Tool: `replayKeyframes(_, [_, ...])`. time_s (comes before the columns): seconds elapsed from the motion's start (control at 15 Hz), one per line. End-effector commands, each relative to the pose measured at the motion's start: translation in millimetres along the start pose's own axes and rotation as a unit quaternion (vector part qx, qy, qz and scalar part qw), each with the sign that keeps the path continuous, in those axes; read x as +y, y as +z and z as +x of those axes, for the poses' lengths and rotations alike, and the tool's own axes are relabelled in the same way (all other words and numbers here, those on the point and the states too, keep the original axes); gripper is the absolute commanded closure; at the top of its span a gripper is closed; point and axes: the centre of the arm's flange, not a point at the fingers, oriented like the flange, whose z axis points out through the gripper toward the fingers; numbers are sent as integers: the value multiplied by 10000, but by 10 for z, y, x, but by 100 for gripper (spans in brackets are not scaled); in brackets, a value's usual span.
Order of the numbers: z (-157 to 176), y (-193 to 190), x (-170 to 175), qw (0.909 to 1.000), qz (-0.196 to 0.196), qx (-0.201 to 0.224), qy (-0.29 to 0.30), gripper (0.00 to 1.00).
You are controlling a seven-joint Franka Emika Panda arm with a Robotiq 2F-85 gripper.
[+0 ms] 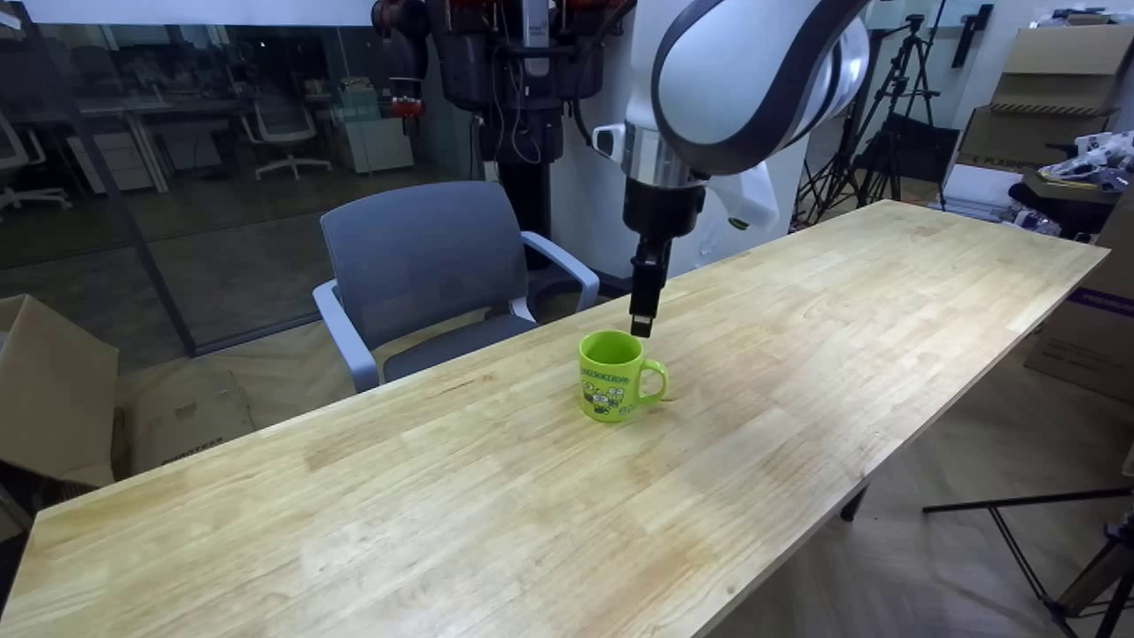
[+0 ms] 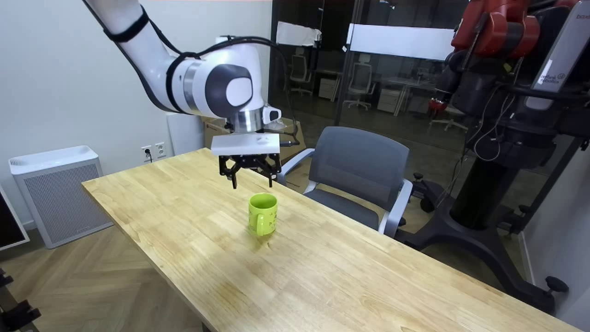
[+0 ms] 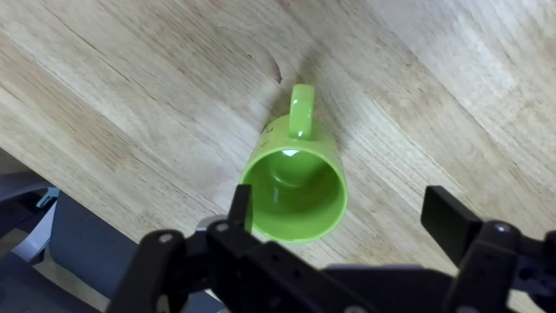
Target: Move the yellow mug forward
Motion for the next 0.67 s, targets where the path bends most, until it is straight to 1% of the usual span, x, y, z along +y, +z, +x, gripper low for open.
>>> replayKeyframes(0.0, [249, 274, 230, 9996, -106, 80, -249, 0])
replayKeyframes(0.27, [387, 486, 297, 9989, -17, 91, -461, 0])
replayKeyframes(0.6, [489, 625, 344, 9985, 43, 167, -518, 0])
